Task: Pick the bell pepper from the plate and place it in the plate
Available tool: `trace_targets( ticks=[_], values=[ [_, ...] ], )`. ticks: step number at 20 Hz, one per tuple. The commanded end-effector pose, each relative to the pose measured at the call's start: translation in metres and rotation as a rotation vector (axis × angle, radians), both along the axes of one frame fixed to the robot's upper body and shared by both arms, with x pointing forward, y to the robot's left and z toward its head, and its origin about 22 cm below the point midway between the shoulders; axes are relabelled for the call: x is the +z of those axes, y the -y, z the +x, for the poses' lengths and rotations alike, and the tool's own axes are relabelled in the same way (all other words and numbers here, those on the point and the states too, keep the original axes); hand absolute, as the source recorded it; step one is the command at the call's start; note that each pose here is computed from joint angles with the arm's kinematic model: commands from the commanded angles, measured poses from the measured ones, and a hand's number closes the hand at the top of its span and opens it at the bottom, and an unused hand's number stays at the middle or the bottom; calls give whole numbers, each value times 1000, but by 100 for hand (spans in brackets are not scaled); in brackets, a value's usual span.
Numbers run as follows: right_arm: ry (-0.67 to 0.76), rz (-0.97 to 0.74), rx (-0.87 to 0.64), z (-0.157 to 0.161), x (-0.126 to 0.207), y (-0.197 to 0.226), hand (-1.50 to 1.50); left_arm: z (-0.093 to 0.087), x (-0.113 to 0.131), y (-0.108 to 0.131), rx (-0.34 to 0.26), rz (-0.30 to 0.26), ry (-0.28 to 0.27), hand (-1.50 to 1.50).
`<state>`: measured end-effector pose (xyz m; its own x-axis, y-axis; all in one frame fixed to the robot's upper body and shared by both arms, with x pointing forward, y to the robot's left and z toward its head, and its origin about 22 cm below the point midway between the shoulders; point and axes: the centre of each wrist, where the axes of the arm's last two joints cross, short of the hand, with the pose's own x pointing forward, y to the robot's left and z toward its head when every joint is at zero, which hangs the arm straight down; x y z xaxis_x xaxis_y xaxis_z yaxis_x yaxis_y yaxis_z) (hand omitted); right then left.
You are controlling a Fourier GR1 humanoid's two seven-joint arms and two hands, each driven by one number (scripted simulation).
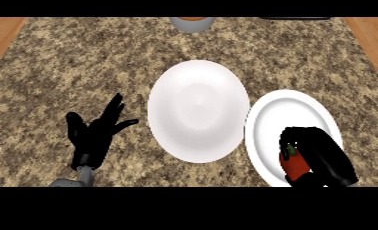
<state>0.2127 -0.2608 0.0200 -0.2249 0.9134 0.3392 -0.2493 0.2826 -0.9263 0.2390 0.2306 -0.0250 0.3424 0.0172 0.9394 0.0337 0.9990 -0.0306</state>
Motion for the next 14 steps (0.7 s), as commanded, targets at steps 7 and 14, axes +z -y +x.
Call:
trace_targets(
  ticks=[7, 14],
  values=[
    [313, 332, -196, -8, 41, -145, 150, -5, -8, -2, 2, 33, -52, 0],
    [435, 475, -429, -26, 52, -175, 150, -4, -6, -2, 21, 24, -49, 0]
  ],
)
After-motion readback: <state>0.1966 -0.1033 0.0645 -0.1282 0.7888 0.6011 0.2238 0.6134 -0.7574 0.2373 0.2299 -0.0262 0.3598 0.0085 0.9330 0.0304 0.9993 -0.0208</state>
